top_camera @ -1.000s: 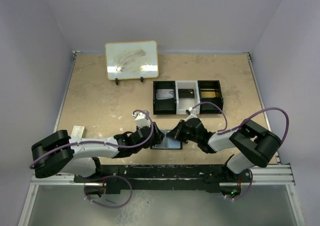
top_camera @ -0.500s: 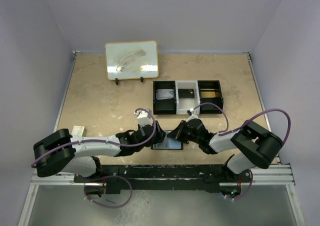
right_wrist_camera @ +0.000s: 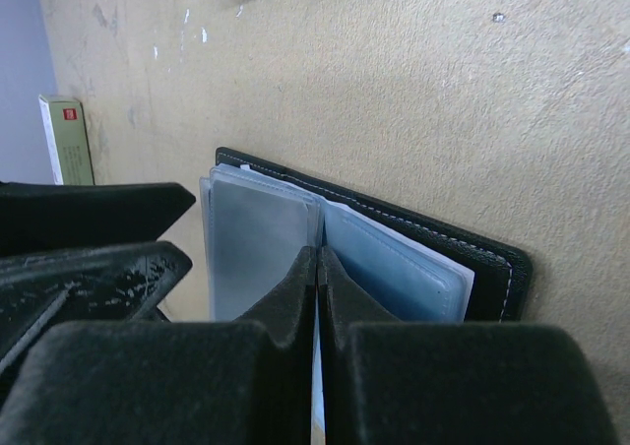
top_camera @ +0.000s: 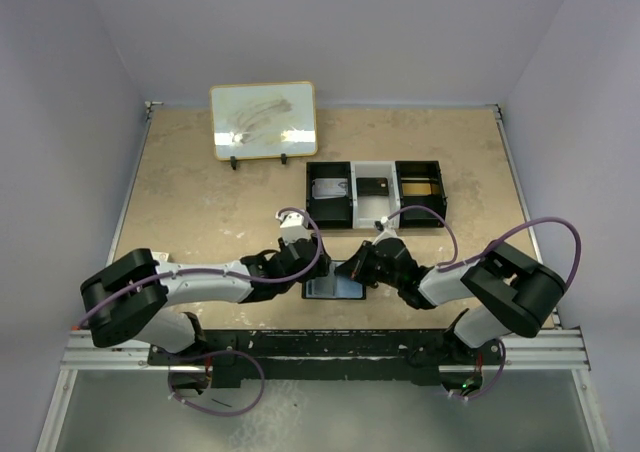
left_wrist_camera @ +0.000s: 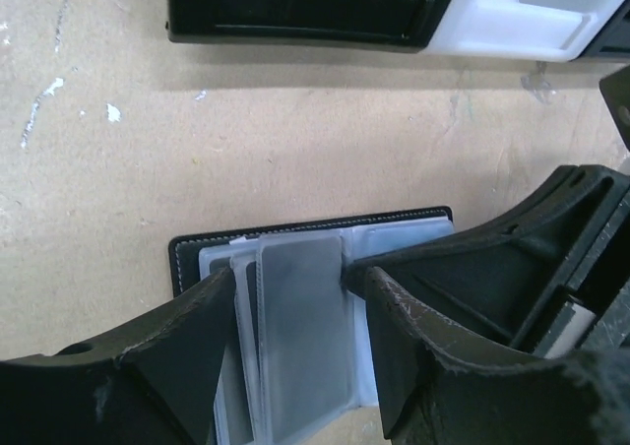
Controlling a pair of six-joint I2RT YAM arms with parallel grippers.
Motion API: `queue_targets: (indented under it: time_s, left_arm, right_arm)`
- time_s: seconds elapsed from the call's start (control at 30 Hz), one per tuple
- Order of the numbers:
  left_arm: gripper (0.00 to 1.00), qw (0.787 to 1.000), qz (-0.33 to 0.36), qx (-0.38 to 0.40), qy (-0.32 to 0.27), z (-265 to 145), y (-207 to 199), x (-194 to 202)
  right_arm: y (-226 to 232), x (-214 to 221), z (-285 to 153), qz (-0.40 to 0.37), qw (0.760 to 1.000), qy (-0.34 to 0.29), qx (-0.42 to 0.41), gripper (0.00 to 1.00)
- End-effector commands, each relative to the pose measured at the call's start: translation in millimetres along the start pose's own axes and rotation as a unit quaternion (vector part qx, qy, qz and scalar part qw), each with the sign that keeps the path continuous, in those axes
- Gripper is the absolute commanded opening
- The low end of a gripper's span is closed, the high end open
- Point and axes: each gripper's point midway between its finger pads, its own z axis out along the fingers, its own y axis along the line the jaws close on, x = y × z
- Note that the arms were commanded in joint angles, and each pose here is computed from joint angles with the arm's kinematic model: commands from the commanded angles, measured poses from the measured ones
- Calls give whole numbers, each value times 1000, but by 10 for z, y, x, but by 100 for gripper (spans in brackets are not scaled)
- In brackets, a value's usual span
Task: Take the credit cards out of the card holder
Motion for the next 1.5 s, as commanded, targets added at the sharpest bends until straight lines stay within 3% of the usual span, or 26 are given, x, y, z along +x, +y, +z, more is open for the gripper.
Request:
queue_targets:
  time_s: [0.0, 0.2, 0.63, 1.2, 1.47]
  left_arm:
    - [54, 1000, 8, 11, -10, 38, -95, -131]
    - [53, 1000, 5, 26, 2, 46, -117, -54]
    - [54, 998, -22, 25, -46, -66, -113, -307]
    - [52, 1000, -28, 9, -7, 94, 81, 49]
    - [52, 998, -21, 51, 25, 92, -90, 165]
  right_arm:
    - [-903, 358, -205, -19, 986, 54, 156, 0]
    - [-904, 370, -188, -20, 986, 57, 155, 0]
    - [-907, 378, -176, -21, 986, 60, 156, 0]
    - [-916, 381, -181, -21, 986, 60, 156, 0]
    - [-909, 395, -169, -18, 986, 63, 153, 0]
